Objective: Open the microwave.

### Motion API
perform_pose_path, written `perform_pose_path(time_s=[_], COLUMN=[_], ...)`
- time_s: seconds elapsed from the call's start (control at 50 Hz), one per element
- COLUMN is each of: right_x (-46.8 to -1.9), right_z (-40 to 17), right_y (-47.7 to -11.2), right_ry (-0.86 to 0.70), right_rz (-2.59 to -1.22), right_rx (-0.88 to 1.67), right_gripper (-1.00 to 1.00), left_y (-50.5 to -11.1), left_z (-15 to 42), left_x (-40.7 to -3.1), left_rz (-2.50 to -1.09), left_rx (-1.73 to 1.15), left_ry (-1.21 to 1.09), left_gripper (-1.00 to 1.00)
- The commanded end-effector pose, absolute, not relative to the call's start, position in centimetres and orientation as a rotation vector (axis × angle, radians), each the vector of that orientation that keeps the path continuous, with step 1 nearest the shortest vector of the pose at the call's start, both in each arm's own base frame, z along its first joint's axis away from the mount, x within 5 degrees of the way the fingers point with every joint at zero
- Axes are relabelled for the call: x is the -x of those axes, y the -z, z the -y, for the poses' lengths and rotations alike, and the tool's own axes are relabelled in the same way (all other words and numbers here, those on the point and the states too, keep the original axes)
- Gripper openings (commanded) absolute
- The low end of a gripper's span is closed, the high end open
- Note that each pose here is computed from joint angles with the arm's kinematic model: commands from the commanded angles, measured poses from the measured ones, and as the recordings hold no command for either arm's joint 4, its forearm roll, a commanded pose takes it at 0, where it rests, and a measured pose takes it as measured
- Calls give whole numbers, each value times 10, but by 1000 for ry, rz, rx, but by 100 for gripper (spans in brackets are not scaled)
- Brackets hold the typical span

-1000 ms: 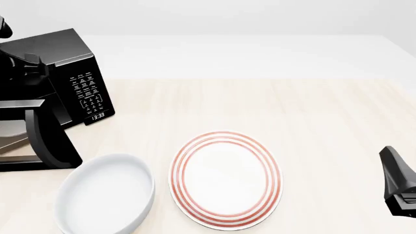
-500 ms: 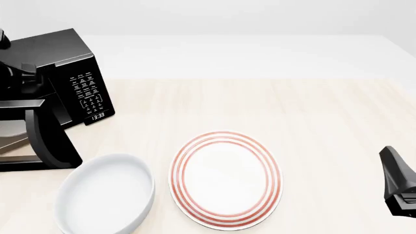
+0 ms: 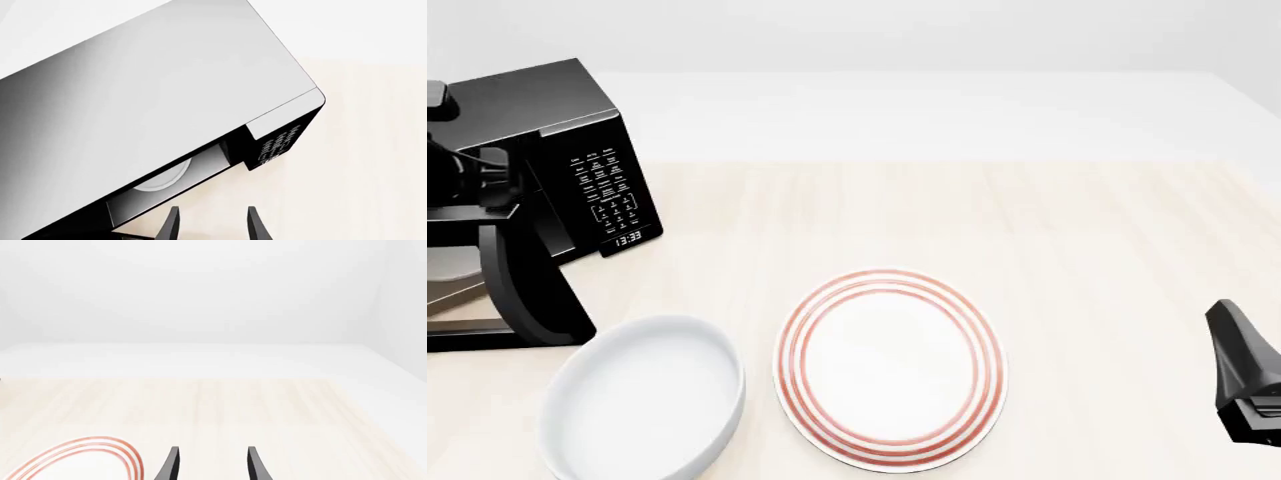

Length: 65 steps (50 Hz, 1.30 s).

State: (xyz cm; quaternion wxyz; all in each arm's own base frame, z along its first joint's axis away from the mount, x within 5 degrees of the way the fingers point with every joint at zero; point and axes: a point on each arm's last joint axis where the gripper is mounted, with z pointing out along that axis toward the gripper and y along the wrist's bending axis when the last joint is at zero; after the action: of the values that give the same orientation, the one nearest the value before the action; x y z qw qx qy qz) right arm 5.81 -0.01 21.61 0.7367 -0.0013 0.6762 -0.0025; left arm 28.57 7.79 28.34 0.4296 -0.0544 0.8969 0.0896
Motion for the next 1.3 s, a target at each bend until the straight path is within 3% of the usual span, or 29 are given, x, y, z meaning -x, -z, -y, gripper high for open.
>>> perform_pose_path(time_s=[0.02,1.3], right_x=[-58,-58], right_z=[0,0], right_y=[-216,-216], right_ry=[6,6], right_rz=[-1485,-1485], right_rx=[3,3], right_gripper=[100,100], left_y=[-274,-268], left_z=[-79,-66], left_x=[-286,-234], left_rz=[-2255,-2275], left_rx=[153,171], left_ry=[-217,-208], left_gripper=[100,100])
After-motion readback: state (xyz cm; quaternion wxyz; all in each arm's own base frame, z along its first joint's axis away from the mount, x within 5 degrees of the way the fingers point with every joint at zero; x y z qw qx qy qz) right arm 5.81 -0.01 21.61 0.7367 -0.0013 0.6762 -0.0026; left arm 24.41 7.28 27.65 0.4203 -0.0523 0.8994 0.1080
